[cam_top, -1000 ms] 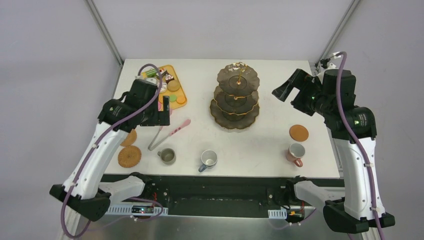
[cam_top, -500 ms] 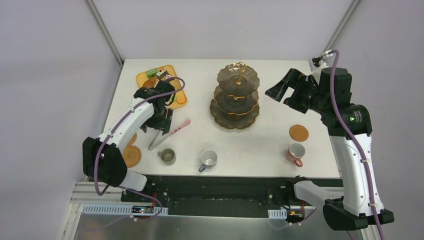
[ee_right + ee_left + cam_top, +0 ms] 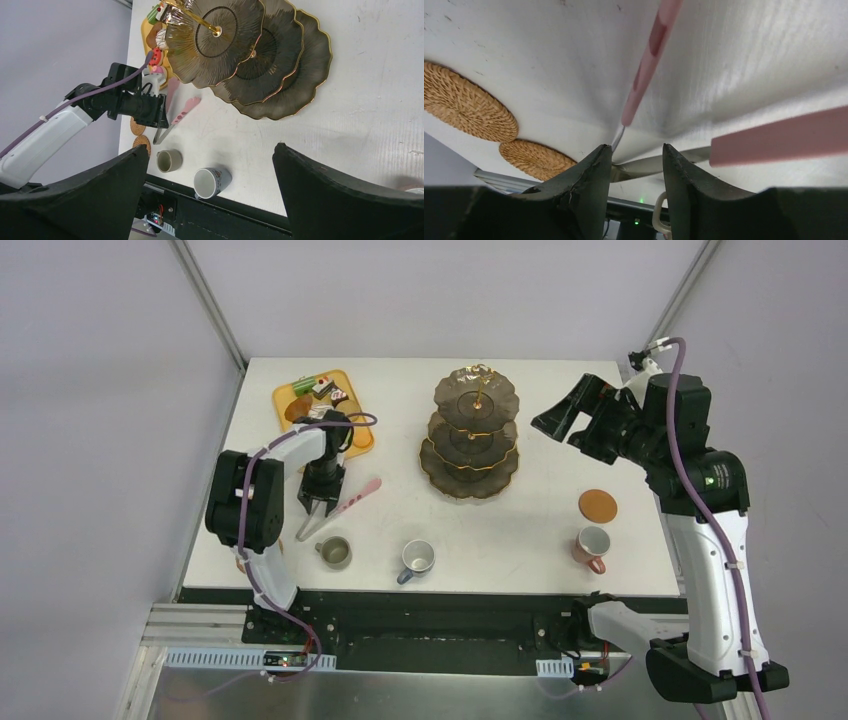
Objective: Serve the afternoon tea
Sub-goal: Adjust the clamp at the center of the board.
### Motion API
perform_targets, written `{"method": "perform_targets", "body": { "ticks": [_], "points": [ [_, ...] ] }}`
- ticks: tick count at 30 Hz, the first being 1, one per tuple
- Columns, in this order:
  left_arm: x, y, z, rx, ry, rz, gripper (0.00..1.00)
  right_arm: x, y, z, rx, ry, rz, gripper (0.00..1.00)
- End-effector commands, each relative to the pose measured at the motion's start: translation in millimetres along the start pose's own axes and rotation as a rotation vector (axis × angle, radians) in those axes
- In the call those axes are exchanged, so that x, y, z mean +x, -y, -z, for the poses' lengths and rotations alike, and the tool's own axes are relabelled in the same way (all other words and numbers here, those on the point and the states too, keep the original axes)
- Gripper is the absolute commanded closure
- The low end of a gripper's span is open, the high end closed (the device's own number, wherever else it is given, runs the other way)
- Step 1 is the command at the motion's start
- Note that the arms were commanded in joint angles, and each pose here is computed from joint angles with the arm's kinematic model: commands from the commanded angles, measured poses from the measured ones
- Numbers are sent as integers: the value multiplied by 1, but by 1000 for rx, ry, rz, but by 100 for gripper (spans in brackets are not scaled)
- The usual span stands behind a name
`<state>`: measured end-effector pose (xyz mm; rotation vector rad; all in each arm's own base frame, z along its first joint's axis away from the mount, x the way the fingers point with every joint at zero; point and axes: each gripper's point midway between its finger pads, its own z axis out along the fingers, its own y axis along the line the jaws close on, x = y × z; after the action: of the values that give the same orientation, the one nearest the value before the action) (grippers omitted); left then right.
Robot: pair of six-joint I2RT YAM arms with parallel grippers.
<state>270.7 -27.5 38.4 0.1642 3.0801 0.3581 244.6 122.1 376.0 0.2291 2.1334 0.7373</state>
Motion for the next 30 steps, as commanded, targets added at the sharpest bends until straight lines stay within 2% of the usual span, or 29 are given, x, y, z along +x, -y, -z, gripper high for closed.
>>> {"method": "perform_targets", "body": {
  "ticks": [1,8,14,20,27,30],
  "points": [
    [-16,7,-9,41,25,-3,59,-17,-15,14,-50,75,25,1],
    [-26,24,-24,85,14,9,74,-17,-15,16,-51,78,22,1],
    [-60,47,-17,113,60,11,88,-18,-15,12,-48,77,11,1],
    [-85,74,-12,132,97,-36,89,-19,-15,9,-45,73,4,1],
    [-102,84,-26,119,57,18,100,-21,-12,9,-28,79,-4,1],
    [-112,92,-25,147,58,71,100,-20,-10,8,-20,75,-10,1]
  ]
}}
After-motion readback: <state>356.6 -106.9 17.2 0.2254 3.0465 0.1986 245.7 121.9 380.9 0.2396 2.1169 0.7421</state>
